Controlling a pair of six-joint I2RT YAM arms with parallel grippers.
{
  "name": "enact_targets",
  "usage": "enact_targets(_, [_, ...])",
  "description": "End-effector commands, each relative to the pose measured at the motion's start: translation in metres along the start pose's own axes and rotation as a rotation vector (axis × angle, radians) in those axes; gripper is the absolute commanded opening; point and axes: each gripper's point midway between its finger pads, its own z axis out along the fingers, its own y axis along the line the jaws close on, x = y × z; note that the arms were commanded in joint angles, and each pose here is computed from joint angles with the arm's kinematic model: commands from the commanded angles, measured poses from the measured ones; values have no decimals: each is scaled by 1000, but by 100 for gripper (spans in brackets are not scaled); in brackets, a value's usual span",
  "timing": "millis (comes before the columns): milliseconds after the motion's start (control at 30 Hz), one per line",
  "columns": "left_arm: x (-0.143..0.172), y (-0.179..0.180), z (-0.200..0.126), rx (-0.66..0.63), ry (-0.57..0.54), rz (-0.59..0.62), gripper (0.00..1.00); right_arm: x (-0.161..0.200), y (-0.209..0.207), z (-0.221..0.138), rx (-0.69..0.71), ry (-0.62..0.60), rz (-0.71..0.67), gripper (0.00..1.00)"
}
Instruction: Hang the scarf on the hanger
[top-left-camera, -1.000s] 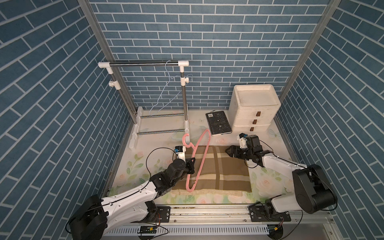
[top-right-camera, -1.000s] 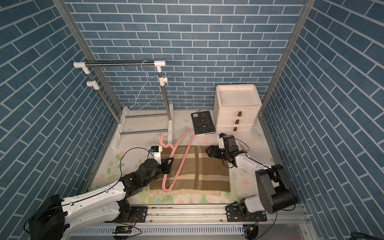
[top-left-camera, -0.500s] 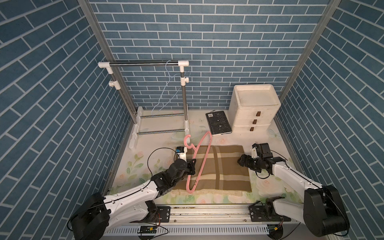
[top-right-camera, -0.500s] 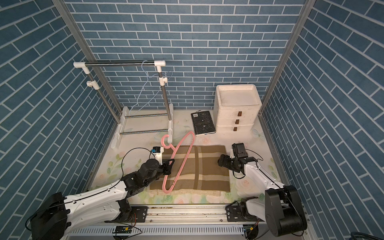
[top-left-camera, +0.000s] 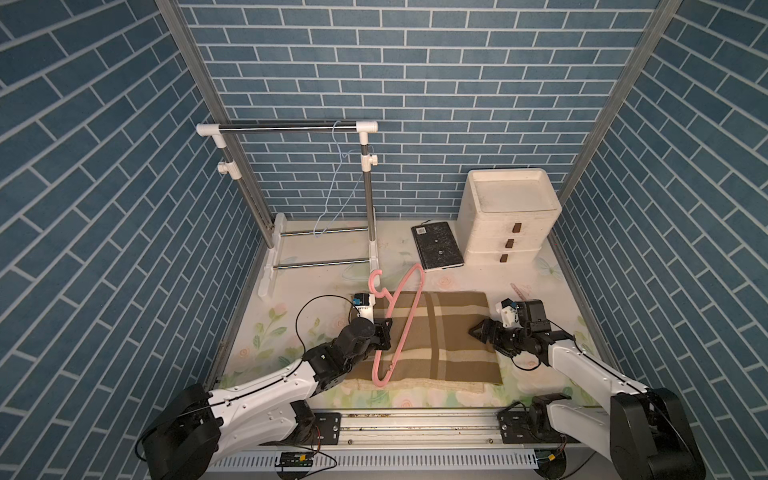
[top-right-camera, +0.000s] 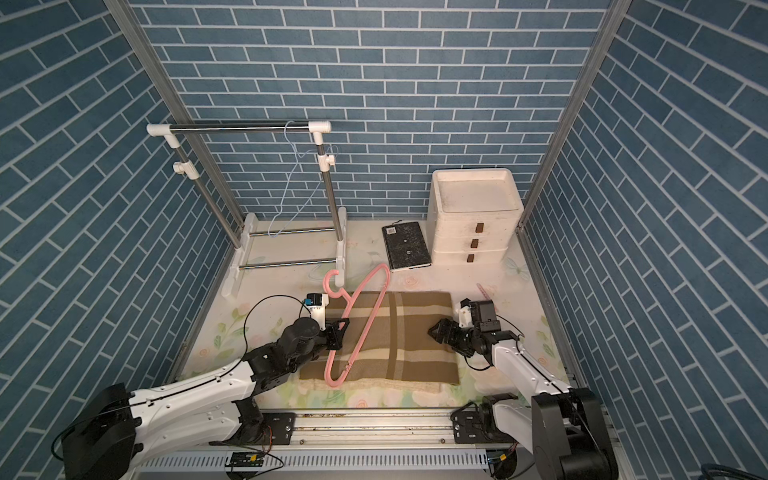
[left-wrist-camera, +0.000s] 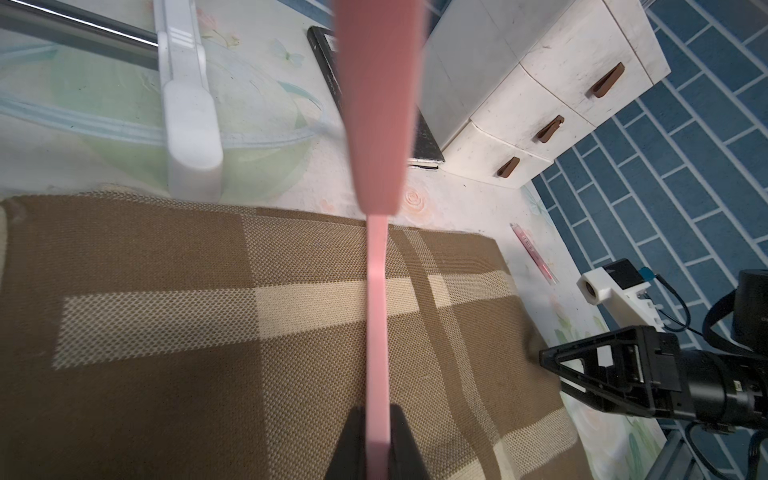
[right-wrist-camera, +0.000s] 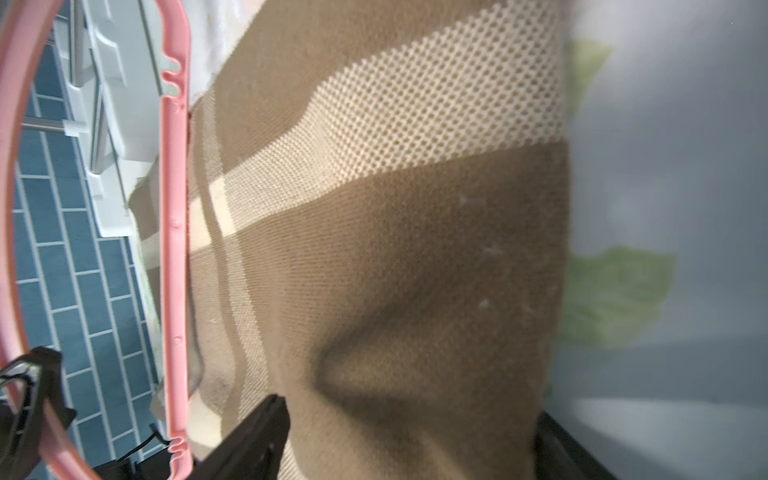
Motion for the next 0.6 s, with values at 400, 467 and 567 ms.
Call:
enact_targets(400, [-3,-9,1,11,8,23,0,-3,56,-14,-260,44,-30,73])
enact_targets(467, [-3,-9,2,10,10,23,0,-4,59,-16,-269,41,-37,68])
enact_targets(567, [-2,-9,3,7,14,25,0,-5,62,-18,-275,41,-47,61])
